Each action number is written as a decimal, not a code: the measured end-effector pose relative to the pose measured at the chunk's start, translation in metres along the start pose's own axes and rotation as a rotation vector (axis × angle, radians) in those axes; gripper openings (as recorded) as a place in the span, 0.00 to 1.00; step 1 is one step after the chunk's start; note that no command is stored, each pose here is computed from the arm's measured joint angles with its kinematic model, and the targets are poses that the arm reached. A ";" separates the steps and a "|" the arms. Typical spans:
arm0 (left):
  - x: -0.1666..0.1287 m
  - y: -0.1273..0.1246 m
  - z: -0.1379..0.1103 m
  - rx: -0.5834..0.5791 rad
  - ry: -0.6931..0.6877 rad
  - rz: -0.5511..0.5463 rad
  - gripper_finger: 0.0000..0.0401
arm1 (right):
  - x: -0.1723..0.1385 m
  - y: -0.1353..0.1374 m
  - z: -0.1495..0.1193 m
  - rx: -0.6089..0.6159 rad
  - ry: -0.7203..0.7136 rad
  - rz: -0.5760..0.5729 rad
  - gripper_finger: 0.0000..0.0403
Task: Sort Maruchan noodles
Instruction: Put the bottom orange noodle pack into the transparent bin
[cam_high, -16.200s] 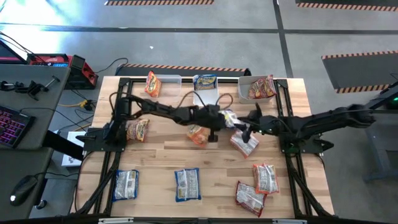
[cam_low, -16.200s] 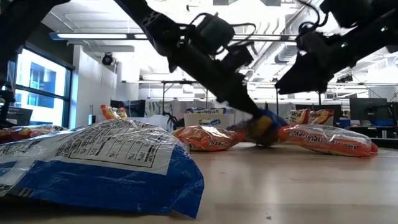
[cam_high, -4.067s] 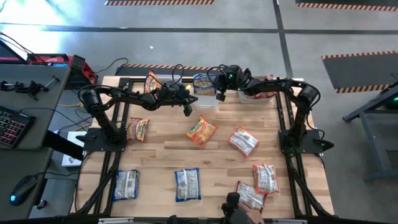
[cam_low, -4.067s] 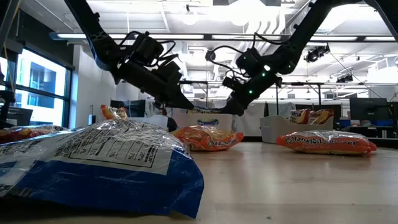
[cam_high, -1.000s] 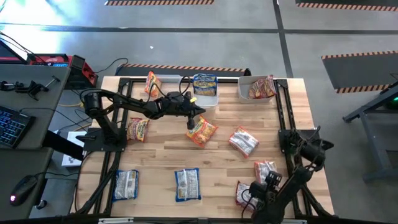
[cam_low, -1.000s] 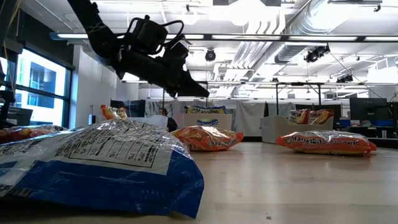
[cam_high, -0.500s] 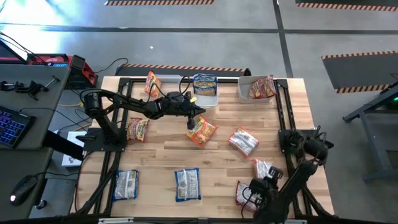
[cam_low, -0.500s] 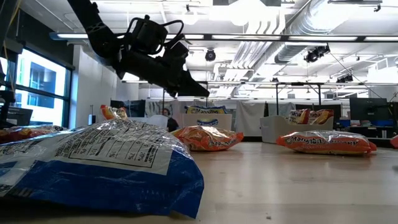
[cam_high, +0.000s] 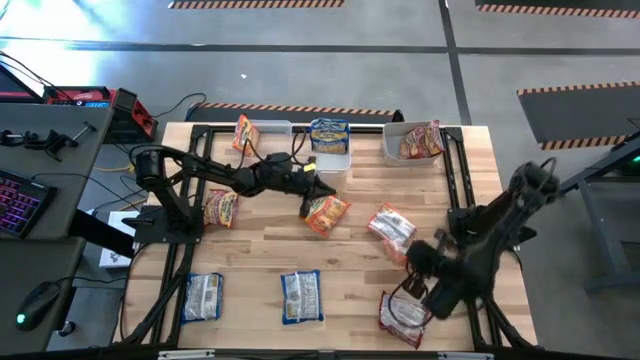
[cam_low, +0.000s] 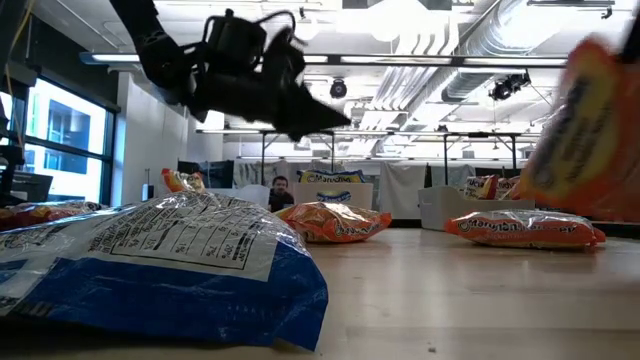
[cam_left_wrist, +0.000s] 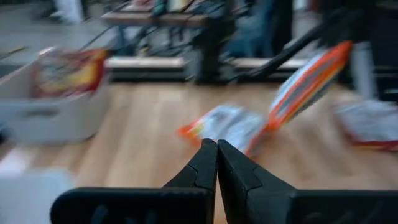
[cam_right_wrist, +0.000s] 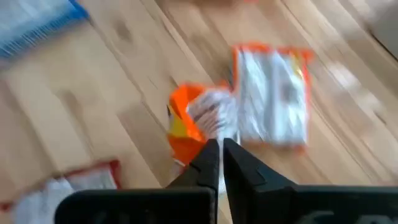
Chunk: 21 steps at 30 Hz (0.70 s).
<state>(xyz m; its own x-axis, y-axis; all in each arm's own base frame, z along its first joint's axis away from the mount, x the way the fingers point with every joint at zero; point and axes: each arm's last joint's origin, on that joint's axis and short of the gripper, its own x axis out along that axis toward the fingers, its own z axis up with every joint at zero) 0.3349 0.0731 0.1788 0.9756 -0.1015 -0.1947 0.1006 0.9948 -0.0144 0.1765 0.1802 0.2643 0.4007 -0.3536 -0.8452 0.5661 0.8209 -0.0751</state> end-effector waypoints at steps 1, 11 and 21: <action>0.003 -0.004 0.004 0.008 -0.013 -0.029 0.02 | 0.002 -0.006 0.003 0.003 -0.026 0.039 0.00; 0.027 -0.060 0.025 0.137 0.043 -0.222 0.32 | 0.033 -0.044 0.026 0.033 -0.142 0.375 0.00; 0.026 -0.058 0.001 0.068 0.065 -0.101 0.38 | 0.064 0.003 0.015 -0.038 0.086 0.437 0.19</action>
<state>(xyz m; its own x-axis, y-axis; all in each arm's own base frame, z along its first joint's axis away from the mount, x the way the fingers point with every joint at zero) 0.3545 0.0124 0.1755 0.9454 -0.1983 -0.2586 0.2128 0.9767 0.0291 0.2141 0.1530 0.2176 0.5343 0.0670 -0.8426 0.3296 0.9014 0.2806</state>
